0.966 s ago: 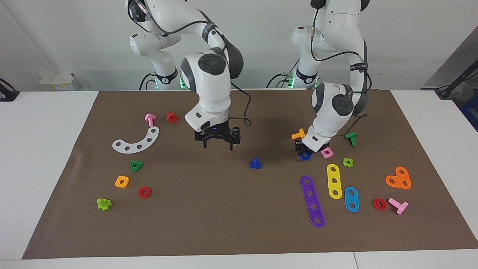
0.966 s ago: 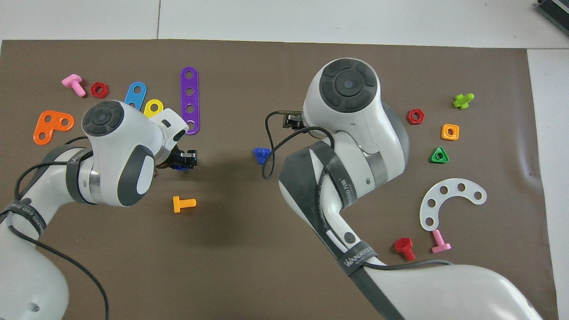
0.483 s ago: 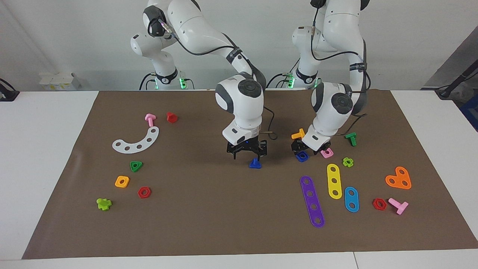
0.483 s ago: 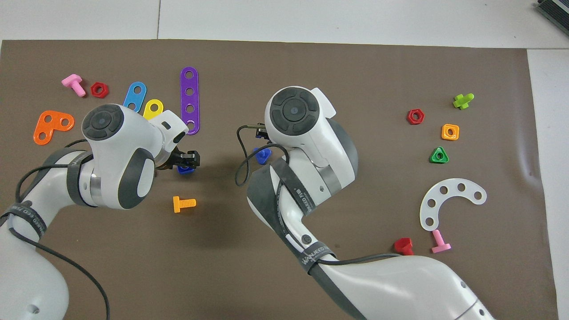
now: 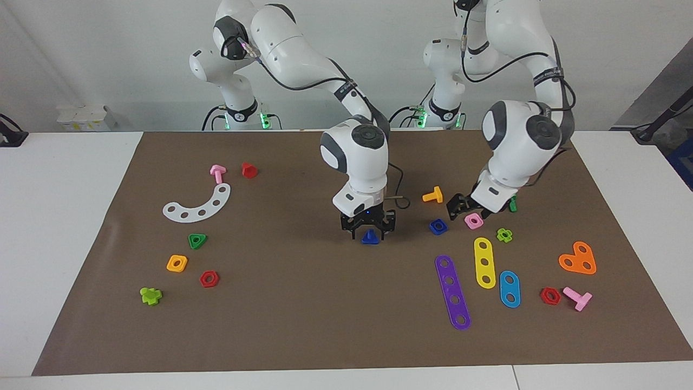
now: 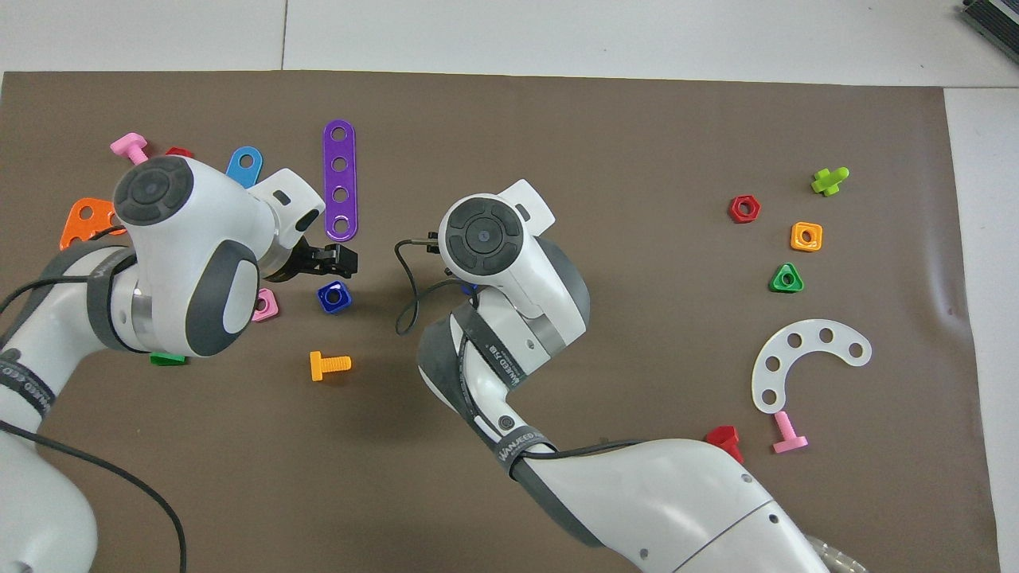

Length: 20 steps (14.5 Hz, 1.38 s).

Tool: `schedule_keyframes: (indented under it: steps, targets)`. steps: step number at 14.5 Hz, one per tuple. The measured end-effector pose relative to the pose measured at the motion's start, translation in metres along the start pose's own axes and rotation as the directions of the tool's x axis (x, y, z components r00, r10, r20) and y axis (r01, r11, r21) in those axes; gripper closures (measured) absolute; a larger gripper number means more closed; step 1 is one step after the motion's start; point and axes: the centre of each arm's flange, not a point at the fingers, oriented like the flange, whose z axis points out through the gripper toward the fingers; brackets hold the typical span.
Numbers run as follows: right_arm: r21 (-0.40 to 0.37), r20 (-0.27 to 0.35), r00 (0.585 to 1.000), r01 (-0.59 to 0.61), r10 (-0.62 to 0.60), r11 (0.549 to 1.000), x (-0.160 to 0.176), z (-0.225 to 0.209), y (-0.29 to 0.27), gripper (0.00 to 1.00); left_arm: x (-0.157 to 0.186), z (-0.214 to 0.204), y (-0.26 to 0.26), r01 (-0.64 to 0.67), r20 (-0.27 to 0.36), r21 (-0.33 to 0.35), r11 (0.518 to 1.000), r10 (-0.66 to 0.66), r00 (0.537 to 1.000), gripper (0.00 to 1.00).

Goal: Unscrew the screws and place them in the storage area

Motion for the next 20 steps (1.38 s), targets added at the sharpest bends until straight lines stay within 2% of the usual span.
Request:
schedule_keyframes:
  steps: [3,4,5,7,11,12,14,18,20]
  targets:
    - [-0.005,0.014,1.0,0.015,-0.015,1.0,-0.008,0.007,-0.003,0.31,-0.009,-0.03,-0.067,-0.002,0.022,0.01,1.0,0.002,1.0,0.0]
    - [-0.011,0.021,1.0,0.02,-0.02,1.0,-0.012,0.01,-0.003,0.37,-0.013,-0.04,-0.077,-0.004,0.027,0.025,1.0,0.004,1.0,0.0]
    - [-0.015,0.026,0.999,0.024,-0.023,1.0,-0.015,0.013,-0.004,0.44,-0.018,-0.051,-0.08,-0.008,0.033,0.037,0.999,0.007,0.999,0.0]
    - [-0.022,0.034,0.999,0.027,-0.026,0.999,-0.018,0.018,-0.003,0.49,-0.022,-0.081,-0.073,-0.022,0.039,0.046,0.999,0.021,0.999,0.0]
    - [-0.028,0.041,0.999,0.03,-0.029,0.999,-0.02,0.022,-0.001,0.52,-0.03,-0.146,-0.065,-0.036,0.025,0.064,0.997,0.035,0.999,0.0]
    - [-0.028,0.041,0.999,0.031,-0.029,0.999,-0.02,0.022,-0.001,0.56,-0.032,-0.157,-0.064,-0.041,0.014,0.085,0.996,0.04,0.999,0.0]
    - [-0.028,0.041,0.999,0.031,-0.03,0.999,-0.021,0.022,-0.001,0.58,-0.037,-0.172,-0.06,-0.053,-0.003,0.124,0.991,0.054,0.999,0.0]
    - [-0.027,0.042,0.999,0.036,-0.034,0.999,-0.021,0.022,-0.002,0.59,-0.04,-0.18,-0.055,-0.061,-0.019,0.132,0.989,0.064,0.998,0.0]
    - [-0.027,0.041,0.998,0.038,-0.037,0.999,-0.021,0.022,-0.002,0.81,-0.041,-0.182,-0.054,-0.061,-0.025,0.132,0.989,0.065,0.998,0.0]
